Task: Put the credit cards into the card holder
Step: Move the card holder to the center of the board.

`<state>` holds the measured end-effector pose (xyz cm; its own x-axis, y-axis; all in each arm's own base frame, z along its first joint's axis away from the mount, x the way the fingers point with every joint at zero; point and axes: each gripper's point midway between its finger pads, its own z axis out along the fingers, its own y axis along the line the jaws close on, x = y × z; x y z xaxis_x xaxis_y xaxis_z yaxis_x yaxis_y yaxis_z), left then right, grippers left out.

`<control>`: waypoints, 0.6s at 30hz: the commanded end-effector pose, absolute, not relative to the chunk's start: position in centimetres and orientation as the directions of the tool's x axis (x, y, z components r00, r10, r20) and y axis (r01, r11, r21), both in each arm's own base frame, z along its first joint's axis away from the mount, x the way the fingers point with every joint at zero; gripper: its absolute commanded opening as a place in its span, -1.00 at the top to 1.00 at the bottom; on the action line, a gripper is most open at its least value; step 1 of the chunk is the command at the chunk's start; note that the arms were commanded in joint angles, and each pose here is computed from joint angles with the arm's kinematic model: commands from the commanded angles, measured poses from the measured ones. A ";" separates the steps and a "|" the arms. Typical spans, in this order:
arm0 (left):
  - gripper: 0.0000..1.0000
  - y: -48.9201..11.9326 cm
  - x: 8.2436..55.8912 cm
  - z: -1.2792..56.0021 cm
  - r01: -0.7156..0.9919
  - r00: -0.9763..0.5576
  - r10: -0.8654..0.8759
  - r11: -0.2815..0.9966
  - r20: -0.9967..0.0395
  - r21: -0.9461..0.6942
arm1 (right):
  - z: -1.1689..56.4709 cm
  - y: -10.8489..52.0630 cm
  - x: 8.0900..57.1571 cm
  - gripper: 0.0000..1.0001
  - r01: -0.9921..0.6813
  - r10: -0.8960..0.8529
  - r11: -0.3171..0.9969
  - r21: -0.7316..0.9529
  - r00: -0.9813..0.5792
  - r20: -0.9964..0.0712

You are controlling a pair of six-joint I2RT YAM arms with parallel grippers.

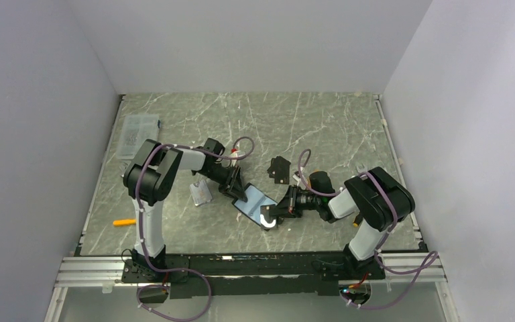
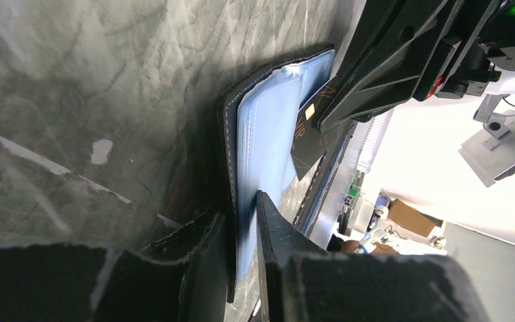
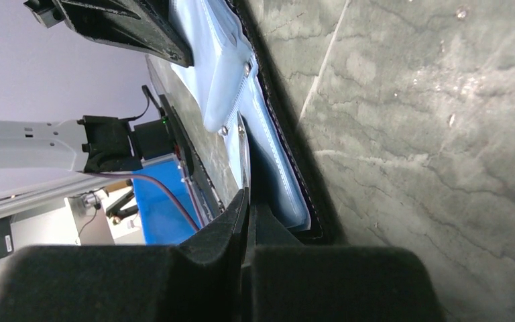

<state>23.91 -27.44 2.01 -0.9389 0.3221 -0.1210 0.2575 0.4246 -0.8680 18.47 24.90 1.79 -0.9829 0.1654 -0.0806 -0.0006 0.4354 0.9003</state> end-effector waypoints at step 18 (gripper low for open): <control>0.16 -26.3 23.3 0.9 0.248 -0.955 0.267 0.478 -0.129 -0.843 | 3.2 27.1 20.9 1.00 -0.054 0.153 0.366 0.929 -0.981 -0.118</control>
<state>22.89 -26.90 2.05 -0.9584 0.2713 -0.0887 0.2014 0.4227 -0.8836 19.83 26.27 2.35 -0.9853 0.1567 -0.0685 -0.0015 0.3929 0.9196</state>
